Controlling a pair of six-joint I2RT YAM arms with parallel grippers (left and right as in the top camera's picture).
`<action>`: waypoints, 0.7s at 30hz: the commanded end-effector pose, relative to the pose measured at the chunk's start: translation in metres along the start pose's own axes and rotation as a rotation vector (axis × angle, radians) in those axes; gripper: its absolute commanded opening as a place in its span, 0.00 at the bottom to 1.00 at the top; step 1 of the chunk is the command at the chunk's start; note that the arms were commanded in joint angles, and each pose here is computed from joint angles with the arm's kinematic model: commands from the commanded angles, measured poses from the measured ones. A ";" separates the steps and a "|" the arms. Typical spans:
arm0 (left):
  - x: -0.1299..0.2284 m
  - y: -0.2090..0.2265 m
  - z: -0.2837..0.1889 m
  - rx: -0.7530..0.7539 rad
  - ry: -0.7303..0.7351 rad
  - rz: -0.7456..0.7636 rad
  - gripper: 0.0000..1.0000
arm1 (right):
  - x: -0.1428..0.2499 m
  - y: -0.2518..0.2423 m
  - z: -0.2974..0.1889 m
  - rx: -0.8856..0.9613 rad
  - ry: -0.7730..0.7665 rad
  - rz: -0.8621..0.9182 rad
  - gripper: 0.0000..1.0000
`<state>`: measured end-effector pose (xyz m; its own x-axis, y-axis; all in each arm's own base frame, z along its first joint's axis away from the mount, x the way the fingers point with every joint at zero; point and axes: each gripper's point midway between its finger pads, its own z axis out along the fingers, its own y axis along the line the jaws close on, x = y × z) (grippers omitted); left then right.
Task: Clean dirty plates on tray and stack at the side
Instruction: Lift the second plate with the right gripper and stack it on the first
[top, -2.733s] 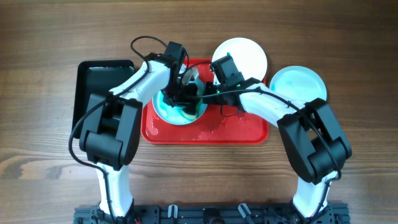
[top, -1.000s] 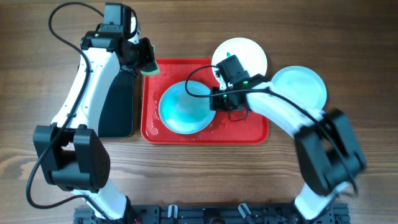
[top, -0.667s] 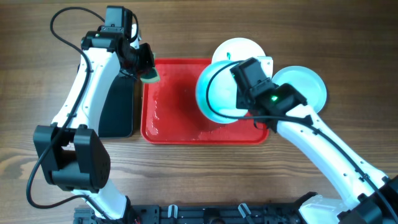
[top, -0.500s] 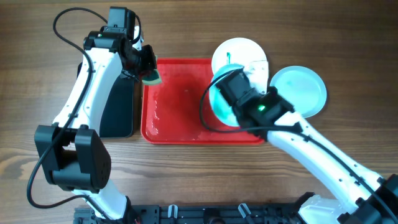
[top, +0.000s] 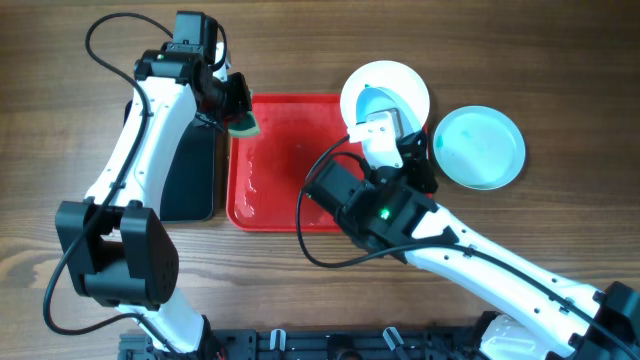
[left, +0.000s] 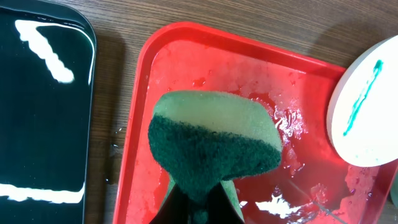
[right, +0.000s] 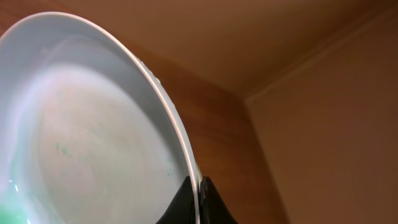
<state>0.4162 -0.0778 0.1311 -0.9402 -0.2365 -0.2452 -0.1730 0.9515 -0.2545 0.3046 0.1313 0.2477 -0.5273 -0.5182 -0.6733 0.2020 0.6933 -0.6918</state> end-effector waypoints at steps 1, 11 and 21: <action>0.002 0.001 0.003 -0.008 0.009 -0.008 0.04 | -0.017 -0.026 -0.010 0.140 -0.086 -0.055 0.04; 0.003 0.001 0.003 -0.009 0.009 -0.012 0.04 | -0.027 -0.020 -0.018 0.129 -0.115 -0.095 0.04; 0.004 -0.002 0.004 -0.007 0.010 -0.023 0.04 | 0.011 0.091 -0.038 -0.556 0.134 0.072 0.04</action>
<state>0.4160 -0.0783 0.1310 -0.9385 -0.2463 -0.2419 -0.1828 0.9489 -0.2572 0.3028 0.1690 0.2307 -0.5206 -0.5786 -0.6279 0.0075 0.7323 -0.6810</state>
